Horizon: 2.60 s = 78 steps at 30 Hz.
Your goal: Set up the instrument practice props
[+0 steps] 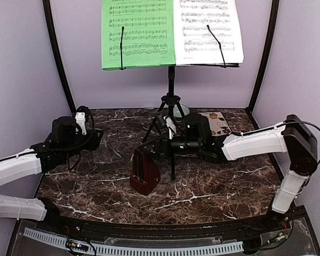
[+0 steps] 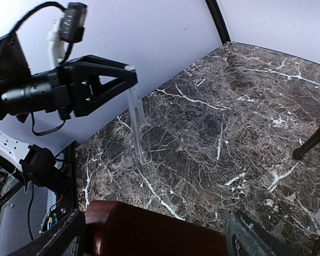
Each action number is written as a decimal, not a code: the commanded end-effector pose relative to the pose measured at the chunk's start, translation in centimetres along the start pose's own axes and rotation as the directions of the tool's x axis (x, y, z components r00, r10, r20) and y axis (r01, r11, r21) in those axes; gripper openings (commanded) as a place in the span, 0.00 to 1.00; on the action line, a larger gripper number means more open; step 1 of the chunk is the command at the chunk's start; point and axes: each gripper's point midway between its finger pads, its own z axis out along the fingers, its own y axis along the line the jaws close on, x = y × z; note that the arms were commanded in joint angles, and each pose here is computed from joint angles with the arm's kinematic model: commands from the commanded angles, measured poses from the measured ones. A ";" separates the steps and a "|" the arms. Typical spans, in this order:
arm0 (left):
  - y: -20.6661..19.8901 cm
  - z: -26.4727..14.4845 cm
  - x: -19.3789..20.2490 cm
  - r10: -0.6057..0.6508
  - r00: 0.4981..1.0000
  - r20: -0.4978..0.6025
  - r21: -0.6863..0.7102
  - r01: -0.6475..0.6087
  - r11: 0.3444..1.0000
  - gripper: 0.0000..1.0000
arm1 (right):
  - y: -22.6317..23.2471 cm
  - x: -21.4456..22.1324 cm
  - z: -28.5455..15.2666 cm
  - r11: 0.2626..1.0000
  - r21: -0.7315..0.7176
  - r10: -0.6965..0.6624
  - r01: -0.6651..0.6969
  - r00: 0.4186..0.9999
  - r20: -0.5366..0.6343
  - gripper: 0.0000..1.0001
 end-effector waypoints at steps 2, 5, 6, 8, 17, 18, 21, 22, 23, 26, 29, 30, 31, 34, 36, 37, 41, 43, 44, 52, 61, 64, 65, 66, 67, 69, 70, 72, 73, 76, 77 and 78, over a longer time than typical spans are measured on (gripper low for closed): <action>3.1 2.3 4.4 -0.071 0.959 -0.274 -0.084 0.050 0.995 0.17 | -1.1 2.4 0.0 0.996 0.087 -0.002 0.015 0.988 -0.153 1.00; 4.2 3.7 5.5 -0.051 0.933 -0.355 -0.119 0.009 0.993 0.17 | 0.4 -0.3 -0.4 0.998 0.059 -0.024 0.030 0.995 -0.101 1.00; 4.5 4.3 5.8 -0.054 0.925 -0.376 -0.126 0.007 0.992 0.17 | 0.6 -0.8 -0.6 0.998 0.054 -0.029 0.034 0.995 -0.093 1.00; 4.8 5.3 6.5 -0.066 0.911 -0.407 -0.125 0.016 0.992 0.18 | 1.5 -2.6 -1.0 0.998 0.041 -0.044 0.047 0.997 -0.060 1.00; 5.6 8.9 8.9 -0.084 0.873 -0.481 -0.134 0.021 0.991 0.18 | 4.1 -5.2 -2.7 0.997 0.038 -0.072 0.072 0.997 0.022 1.00; 5.7 9.1 9.2 -0.084 0.870 -0.485 -0.136 0.019 0.990 0.18 | 4.5 -5.3 -3.5 0.995 0.051 -0.083 0.081 0.996 0.037 1.00; 5.9 9.7 9.7 -0.084 0.865 -0.494 -0.143 0.015 0.990 0.18 | 4.9 -5.0 -4.3 0.991 0.089 -0.101 0.097 0.994 0.049 1.00; 5.9 9.8 9.7 -0.083 0.867 -0.492 -0.144 0.013 0.989 0.18 | 5.0 -4.9 -4.5 0.990 0.100 -0.106 0.101 0.993 0.049 1.00; 6.1 10.0 9.9 -0.081 0.866 -0.494 -0.149 0.008 0.989 0.18 | 5.2 -4.8 -4.8 0.988 0.109 -0.113 0.107 0.992 0.048 1.00; 6.7 10.5 10.5 -0.071 0.855 -0.515 -0.168 -0.019 0.986 0.19 | 5.5 -4.1 -5.6 0.976 0.165 -0.149 0.141 0.988 0.038 1.00; 6.7 11.1 11.2 -0.071 0.846 -0.528 -0.166 -0.021 0.986 0.22 | 4.9 -2.6 -6.5 0.969 0.203 -0.147 0.140 0.989 0.016 1.00; 6.7 11.3 11.6 -0.072 0.842 -0.535 -0.161 -0.018 0.987 0.23 | 4.8 -2.2 -6.9 0.968 0.208 -0.145 0.139 0.989 0.014 1.00; 6.6 11.5 11.8 -0.073 0.839 -0.539 -0.158 -0.015 0.987 0.24 | 4.8 -1.8 -7.2 0.968 0.212 -0.142 0.136 0.990 0.013 1.00; 6.8 11.8 12.6 -0.073 0.831 -0.552 -0.164 -0.023 0.986 0.27 | 4.6 -0.4 -8.2 0.967 0.213 -0.144 0.137 0.989 0.017 1.00; 6.9 11.7 13.3 -0.078 0.820 -0.568 -0.169 -0.024 0.985 0.31 | 4.7 0.4 -8.7 0.970 0.199 -0.145 0.140 0.989 0.014 1.00; 6.9 11.6 13.5 -0.082 0.816 -0.572 -0.168 -0.018 0.986 0.34 | 4.8 0.9 -8.8 0.971 0.190 -0.149 0.146 0.989 0.004 1.00; 7.0 11.0 13.8 -0.087 0.819 -0.567 -0.169 -0.013 0.986 0.51 | 3.2 3.2 -8.9 0.961 0.246 -0.122 0.128 0.992 -0.041 1.00; 6.8 10.8 13.5 -0.083 0.824 -0.561 -0.161 -0.011 0.987 0.58 | 2.5 4.8 -8.6 0.960 0.261 -0.080 0.099 0.993 -0.083 1.00; 6.9 10.7 13.1 -0.079 0.830 -0.552 -0.163 -0.014 0.987 0.61 | 2.4 5.7 -8.4 0.963 0.254 -0.065 0.090 0.992 -0.105 1.00; 4.6 8.1 8.3 -0.049 0.906 -0.420 -0.052 0.030 0.998 0.81 | 1.4 9.8 -6.5 0.973 0.218 -0.034 0.075 0.982 -0.183 1.00; -1.3 4.9 10.0 0.016 0.933 -0.360 0.178 0.053 0.983 0.76 | -1.4 10.9 -3.4 0.938 0.307 -0.081 0.158 0.965 -0.250 1.00; -1.9 4.4 11.6 0.018 0.925 -0.380 0.197 0.062 0.978 0.74 | -2.4 11.1 -2.5 0.919 0.342 -0.100 0.195 0.956 -0.276 1.00; -2.1 4.3 11.9 0.012 0.924 -0.383 0.204 0.071 0.976 0.73 | -2.7 11.2 -2.3 0.912 0.355 -0.103 0.205 0.953 -0.286 1.00; -2.3 4.1 12.3 0.009 0.923 -0.386 0.214 0.079 0.974 0.73 | -3.1 11.3 -2.1 0.905 0.368 -0.105 0.216 0.949 -0.297 1.00; -2.4 4.0 12.5 0.006 0.922 -0.386 0.220 0.085 0.972 0.72 | -3.4 11.5 -2.0 0.899 0.377 -0.108 0.224 0.946 -0.307 1.00; -2.6 3.8 12.8 0.004 0.924 -0.383 0.229 0.091 0.969 0.72 | -4.0 12.0 -1.7 0.887 0.396 -0.105 0.237 0.939 -0.328 1.00; -2.7 3.8 12.8 0.003 0.925 -0.380 0.233 0.092 0.968 0.72 | -4.4 12.1 -1.7 0.882 0.404 -0.103 0.241 0.937 -0.334 1.00; -2.8 3.8 12.9 0.000 0.926 -0.378 0.236 0.096 0.967 0.71 | -4.8 12.4 -1.5 0.872 0.419 -0.107 0.254 0.933 -0.344 1.00; -2.9 3.8 13.0 0.001 0.927 -0.375 0.241 0.097 0.966 0.71 | -5.1 12.6 -1.4 0.866 0.426 -0.109 0.263 0.930 -0.351 1.00; -3.3 3.9 13.4 0.009 0.924 -0.383 0.249 0.094 0.964 0.71 | -6.0 12.7 -1.0 0.843 0.452 -0.121 0.291 0.922 -0.367 0.99; -3.3 3.9 13.6 0.011 0.922 -0.386 0.251 0.093 0.963 0.71 | -6.3 12.6 -0.9 0.836 0.460 -0.126 0.299 0.921 -0.369 0.99; -3.4 3.9 13.7 0.013 0.921 -0.388 0.252 0.093 0.963 0.70 | -6.4 12.6 -0.8 0.832 0.463 -0.131 0.304 0.920 -0.369 0.99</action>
